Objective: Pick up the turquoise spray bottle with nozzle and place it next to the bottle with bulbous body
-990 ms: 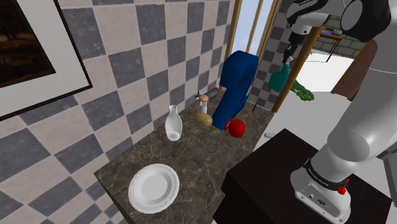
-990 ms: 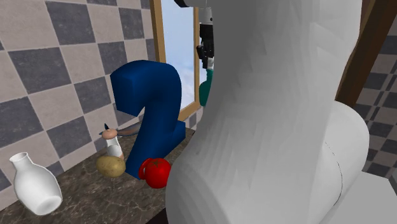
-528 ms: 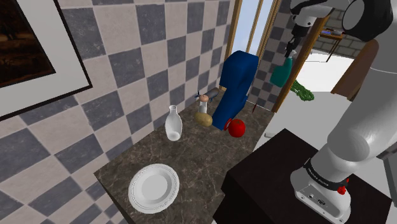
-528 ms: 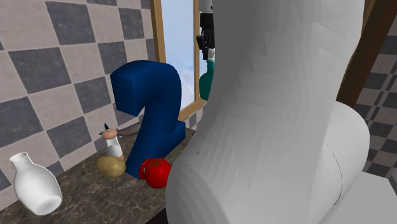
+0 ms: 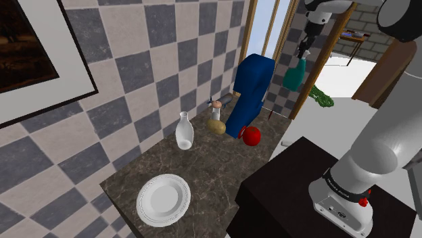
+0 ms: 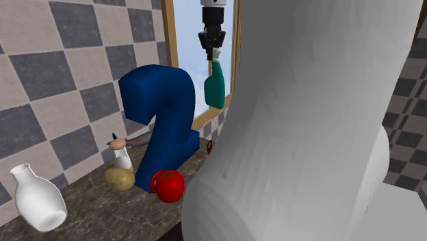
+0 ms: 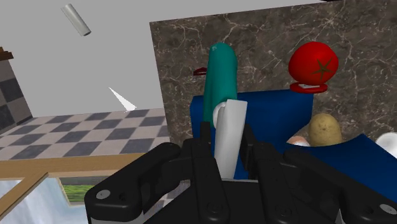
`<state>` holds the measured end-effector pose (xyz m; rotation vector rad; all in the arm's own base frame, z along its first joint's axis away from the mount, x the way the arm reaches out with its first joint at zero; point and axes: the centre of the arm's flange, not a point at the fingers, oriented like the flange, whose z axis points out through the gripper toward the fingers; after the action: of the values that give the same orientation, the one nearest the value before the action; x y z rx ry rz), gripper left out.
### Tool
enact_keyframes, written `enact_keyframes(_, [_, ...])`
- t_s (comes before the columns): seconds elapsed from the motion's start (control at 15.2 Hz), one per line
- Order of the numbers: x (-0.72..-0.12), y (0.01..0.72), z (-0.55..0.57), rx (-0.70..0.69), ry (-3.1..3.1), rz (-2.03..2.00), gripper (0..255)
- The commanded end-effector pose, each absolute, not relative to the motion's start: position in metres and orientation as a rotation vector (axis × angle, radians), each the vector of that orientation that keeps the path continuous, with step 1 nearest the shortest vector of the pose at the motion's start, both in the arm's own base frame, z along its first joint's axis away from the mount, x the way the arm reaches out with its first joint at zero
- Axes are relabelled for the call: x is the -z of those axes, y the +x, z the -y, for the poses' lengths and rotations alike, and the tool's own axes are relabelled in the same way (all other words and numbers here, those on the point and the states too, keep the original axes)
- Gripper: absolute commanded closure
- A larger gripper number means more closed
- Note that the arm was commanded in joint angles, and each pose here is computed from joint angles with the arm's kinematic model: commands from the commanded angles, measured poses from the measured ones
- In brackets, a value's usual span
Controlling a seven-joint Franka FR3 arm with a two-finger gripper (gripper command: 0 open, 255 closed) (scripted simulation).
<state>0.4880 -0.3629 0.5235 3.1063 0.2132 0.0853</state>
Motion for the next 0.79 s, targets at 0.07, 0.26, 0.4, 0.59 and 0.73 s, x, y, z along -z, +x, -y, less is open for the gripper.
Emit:
enact_keyframes(0.07, [-0.522, 0.496, 0.324, -0.086, 3.106, -0.212, 255])
enact_keyframes(0.26, [-0.522, 0.505, 0.285, -0.086, 3.106, -0.212, 255])
enact_keyframes(0.4, [-0.522, 0.51, 0.26, -0.086, 3.106, -0.212, 255])
enact_keyframes(0.59, [-0.522, 0.519, 0.221, -0.086, 3.106, -0.212, 255])
enact_keyframes(0.73, [-0.522, 0.524, 0.195, -0.086, 3.106, -0.212, 255])
